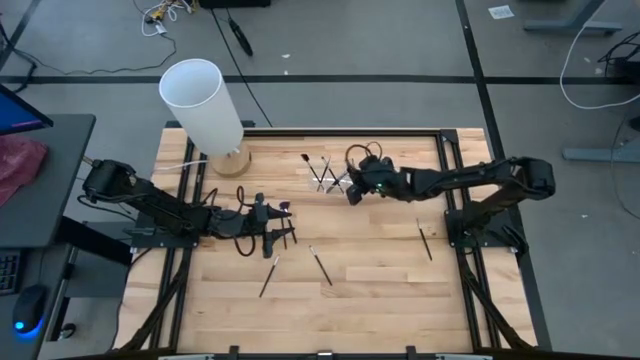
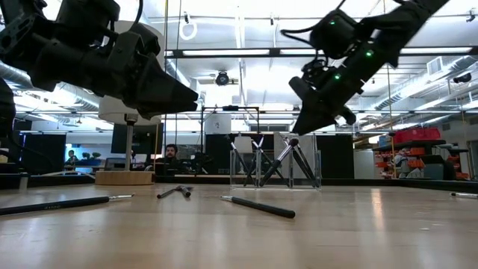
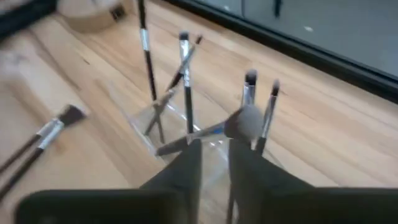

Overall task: Put items in baskets/containers
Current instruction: Put the black eyeshadow brush into the transparent organizer

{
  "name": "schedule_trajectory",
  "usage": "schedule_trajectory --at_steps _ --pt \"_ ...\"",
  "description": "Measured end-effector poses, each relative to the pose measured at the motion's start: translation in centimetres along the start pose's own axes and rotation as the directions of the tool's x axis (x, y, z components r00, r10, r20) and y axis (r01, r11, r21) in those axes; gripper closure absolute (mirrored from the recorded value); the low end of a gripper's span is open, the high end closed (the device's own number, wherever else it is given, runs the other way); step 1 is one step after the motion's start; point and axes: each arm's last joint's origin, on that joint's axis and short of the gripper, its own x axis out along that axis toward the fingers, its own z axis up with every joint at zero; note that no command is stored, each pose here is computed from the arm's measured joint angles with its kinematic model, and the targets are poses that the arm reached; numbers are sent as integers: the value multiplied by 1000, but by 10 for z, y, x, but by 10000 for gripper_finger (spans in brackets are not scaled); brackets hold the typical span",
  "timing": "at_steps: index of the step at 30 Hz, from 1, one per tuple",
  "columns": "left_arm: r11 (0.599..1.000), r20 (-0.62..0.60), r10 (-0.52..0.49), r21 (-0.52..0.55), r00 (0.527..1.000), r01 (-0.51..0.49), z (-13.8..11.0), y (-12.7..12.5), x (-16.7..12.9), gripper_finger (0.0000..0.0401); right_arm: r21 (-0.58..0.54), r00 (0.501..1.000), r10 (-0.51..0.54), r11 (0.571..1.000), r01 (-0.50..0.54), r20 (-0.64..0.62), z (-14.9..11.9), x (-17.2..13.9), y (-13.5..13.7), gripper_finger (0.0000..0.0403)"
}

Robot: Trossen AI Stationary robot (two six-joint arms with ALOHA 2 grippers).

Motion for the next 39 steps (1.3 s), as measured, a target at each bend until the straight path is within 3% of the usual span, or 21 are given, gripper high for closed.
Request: schedule_trajectory --at_steps 4,14,22,29,39 --pt "1000 1 0 0 1000 0 0 0 0 192 -23 997 -44 999 43 -60 6 7 2 394" --pt "1000 2 0 0 1000 0 0 0 0 192 18 981 -140 990 143 -132 1 27 -11 397" --pt "1000 1 2 -1 1000 -2 0 0 0 192 -5 997 -77 997 77 -5 10 41 -5 400" --pt "1000 1 2 0 1000 -2 0 0 0 192 -35 994 62 998 -59 87 19 47 4 401" --pt "1000 0 2 0 1000 -2 0 0 0 192 -95 993 61 994 -52 97 15 56 5 401"
